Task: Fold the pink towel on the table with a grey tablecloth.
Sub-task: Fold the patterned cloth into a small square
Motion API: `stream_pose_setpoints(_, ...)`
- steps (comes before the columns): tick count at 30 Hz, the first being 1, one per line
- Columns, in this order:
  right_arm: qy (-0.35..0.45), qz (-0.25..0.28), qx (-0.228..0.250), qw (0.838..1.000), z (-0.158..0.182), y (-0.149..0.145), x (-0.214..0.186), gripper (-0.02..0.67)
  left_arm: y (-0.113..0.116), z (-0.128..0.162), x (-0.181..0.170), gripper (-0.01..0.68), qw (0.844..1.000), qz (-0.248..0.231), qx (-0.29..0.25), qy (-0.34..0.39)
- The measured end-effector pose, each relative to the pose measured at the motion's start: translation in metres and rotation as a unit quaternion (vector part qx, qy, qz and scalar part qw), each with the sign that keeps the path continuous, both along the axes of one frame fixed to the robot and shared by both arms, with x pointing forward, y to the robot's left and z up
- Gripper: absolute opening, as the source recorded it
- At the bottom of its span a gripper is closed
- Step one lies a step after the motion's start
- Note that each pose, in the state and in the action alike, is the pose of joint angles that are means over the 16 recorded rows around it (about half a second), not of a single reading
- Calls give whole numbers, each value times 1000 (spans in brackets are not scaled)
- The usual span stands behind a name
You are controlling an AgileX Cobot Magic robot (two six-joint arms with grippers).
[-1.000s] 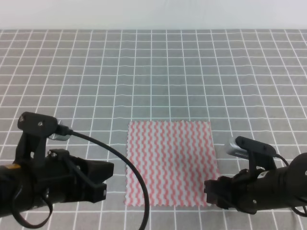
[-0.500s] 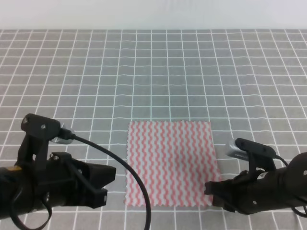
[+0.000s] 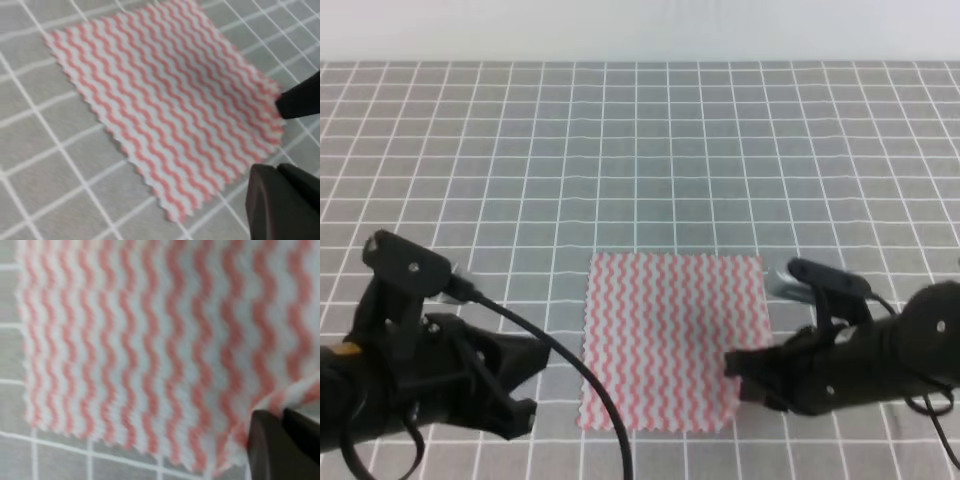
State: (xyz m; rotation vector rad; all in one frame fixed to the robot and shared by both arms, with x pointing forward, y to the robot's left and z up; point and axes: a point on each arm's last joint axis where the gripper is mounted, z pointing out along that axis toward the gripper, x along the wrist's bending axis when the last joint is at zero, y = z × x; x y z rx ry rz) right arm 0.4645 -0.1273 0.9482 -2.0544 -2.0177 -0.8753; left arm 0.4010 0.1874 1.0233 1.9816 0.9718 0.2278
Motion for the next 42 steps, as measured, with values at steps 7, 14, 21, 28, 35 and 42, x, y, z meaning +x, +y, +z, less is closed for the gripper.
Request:
stream_pose_setpoints(7,-49,12,4,999,16,7,15,-14,-4,-11,8,-2,998,-40,47,-30)
stream_pose_setpoints(14,-84,11,8,996,26,11,25,-15,-16,-23,12,1,991,-98,80,-54)
stream_pose_setpoints(21,-100,1,10,995,29,12,31,-15,-29,-31,15,105,983,-138,96,-74)
stream_pose_setpoints(28,-109,-9,12,994,29,12,33,-15,-39,-40,21,280,973,-179,119,-86)
stream_pose_setpoints(35,-118,-15,17,993,33,13,36,-15,-45,-55,32,394,962,-211,150,-87)
stream_pose_setpoints(42,-123,-18,22,992,37,14,37,-15,-49,-70,41,412,953,-229,177,-85)
